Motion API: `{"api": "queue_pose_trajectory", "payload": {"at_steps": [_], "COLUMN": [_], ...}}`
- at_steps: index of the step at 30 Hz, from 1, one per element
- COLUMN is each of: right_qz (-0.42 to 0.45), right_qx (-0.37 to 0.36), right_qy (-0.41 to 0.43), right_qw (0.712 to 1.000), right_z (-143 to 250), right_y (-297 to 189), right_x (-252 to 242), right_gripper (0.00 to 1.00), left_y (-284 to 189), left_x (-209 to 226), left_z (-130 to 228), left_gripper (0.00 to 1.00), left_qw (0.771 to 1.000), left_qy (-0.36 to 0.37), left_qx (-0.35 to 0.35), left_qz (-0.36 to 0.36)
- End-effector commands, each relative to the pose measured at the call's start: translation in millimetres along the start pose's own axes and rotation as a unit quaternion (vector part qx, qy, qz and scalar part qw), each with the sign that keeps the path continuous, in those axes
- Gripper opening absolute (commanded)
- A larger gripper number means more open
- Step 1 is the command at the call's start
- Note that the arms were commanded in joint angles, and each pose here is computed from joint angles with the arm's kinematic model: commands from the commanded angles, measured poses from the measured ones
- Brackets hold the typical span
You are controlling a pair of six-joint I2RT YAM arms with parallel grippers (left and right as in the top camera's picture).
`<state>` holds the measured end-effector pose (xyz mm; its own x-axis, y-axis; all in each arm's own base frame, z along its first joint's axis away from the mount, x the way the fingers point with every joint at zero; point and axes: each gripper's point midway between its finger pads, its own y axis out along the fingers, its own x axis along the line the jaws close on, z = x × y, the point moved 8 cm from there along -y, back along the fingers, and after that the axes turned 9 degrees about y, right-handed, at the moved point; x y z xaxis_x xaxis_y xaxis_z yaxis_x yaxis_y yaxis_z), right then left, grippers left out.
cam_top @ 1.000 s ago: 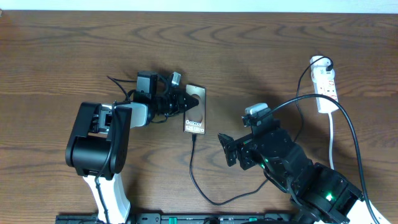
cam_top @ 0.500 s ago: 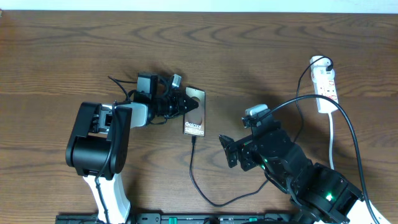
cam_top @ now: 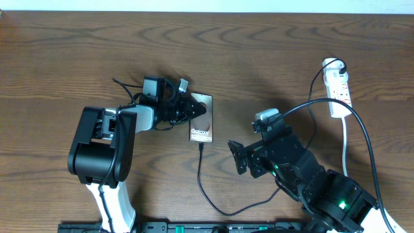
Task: Plug charger to phone and switch on socket
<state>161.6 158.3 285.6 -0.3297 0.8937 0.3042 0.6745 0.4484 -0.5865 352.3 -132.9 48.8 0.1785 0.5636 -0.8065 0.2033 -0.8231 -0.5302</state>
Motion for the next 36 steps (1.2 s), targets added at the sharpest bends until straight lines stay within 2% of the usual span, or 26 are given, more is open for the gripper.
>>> {"api": "queue_pose_trajectory", "payload": {"at_steps": [1, 5, 8, 13, 23, 36], "right_qz": [0.007, 0.01, 0.012, 0.013, 0.013, 0.021], "right_qx": [-0.009, -0.004, 0.0, 0.002, 0.003, 0.021], "right_qy": [0.01, 0.01, 0.009, 0.01, 0.023, 0.026], "right_qw": [1.0, 1.0, 1.0, 1.0, 1.0, 0.999], "right_z": [-4.9, -4.1, -3.3, -3.3, -3.2, 1.0], "right_y": [-1.7, 2.5, 5.5, 8.6, 9.3, 19.8], "right_x": [-0.6, 0.0, 0.3, 1.1, 1.3, 2.3], "right_gripper": [0.99, 0.99, 0.99, 0.99, 0.99, 0.99], "left_y": [-0.2, -1.0, -0.1, 6.7, 17.5, 19.6], "left_x": [7.7, 15.3, 24.6, 25.5, 14.4, 11.1], "left_z": [-1.6, 2.1, 10.6, 22.8, 24.7, 25.3], "left_gripper": [0.25, 0.27, 0.27, 0.28, 0.33, 0.36], "left_qw": [0.999, 0.997, 0.991, 0.984, 0.978, 0.971], "left_qy": [0.006, -0.009, -0.025, 0.004, 0.044, 0.044], "left_qx": [-0.01, -0.007, 0.004, 0.033, 0.057, 0.07], "left_qz": [-0.041, -0.077, -0.134, -0.175, -0.195, -0.224]}}
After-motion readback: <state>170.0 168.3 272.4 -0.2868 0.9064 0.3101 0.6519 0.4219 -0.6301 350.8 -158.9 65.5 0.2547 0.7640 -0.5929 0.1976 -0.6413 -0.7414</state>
